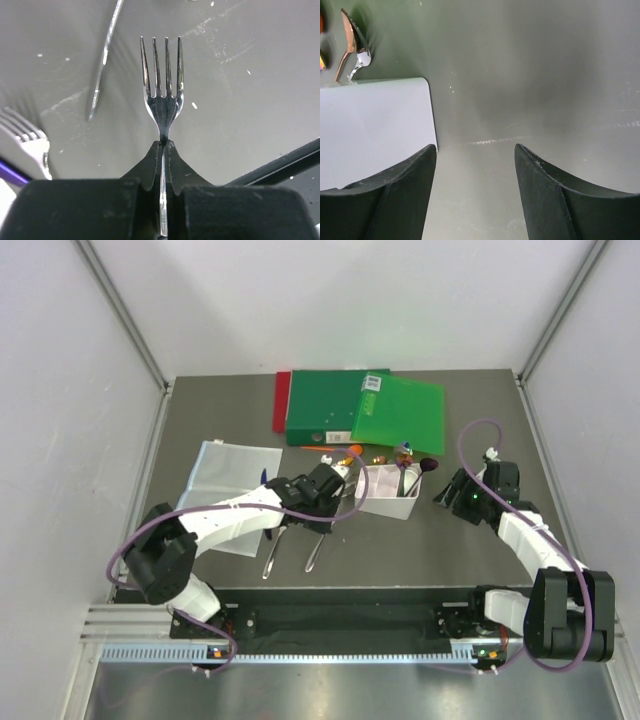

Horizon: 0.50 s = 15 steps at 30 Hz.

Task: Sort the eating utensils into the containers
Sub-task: Pick up the spoon from the center of the board.

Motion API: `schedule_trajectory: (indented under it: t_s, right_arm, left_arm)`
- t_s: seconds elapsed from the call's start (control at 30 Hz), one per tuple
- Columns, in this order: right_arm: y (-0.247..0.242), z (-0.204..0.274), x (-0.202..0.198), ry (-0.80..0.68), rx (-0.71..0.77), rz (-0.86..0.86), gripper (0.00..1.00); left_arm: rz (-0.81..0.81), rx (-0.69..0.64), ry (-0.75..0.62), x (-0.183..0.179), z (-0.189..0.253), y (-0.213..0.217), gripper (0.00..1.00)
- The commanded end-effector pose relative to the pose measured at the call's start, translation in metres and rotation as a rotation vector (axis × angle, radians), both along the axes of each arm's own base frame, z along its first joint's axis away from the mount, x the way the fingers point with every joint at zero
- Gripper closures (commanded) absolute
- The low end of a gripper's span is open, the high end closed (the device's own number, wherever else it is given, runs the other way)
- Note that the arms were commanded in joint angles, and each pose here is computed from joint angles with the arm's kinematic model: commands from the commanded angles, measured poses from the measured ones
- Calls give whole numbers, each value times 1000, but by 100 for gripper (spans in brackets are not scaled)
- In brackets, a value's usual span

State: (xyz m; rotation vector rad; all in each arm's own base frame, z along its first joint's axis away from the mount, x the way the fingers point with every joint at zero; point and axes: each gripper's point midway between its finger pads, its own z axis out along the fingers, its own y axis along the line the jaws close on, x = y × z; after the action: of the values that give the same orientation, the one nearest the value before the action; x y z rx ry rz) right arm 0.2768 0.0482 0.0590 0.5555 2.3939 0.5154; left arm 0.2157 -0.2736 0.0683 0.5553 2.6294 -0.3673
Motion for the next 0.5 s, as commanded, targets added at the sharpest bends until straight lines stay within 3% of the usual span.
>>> schedule_trajectory:
  t_s: [0.0, 0.47]
  right_arm:
    - [-1, 12, 11, -53, 12, -3, 36]
    - [-2, 13, 11, -52, 12, -15, 36]
  left_arm:
    - [16, 11, 7, -7, -3, 17, 100]
    - [124, -208, -147, 0, 3, 14, 100]
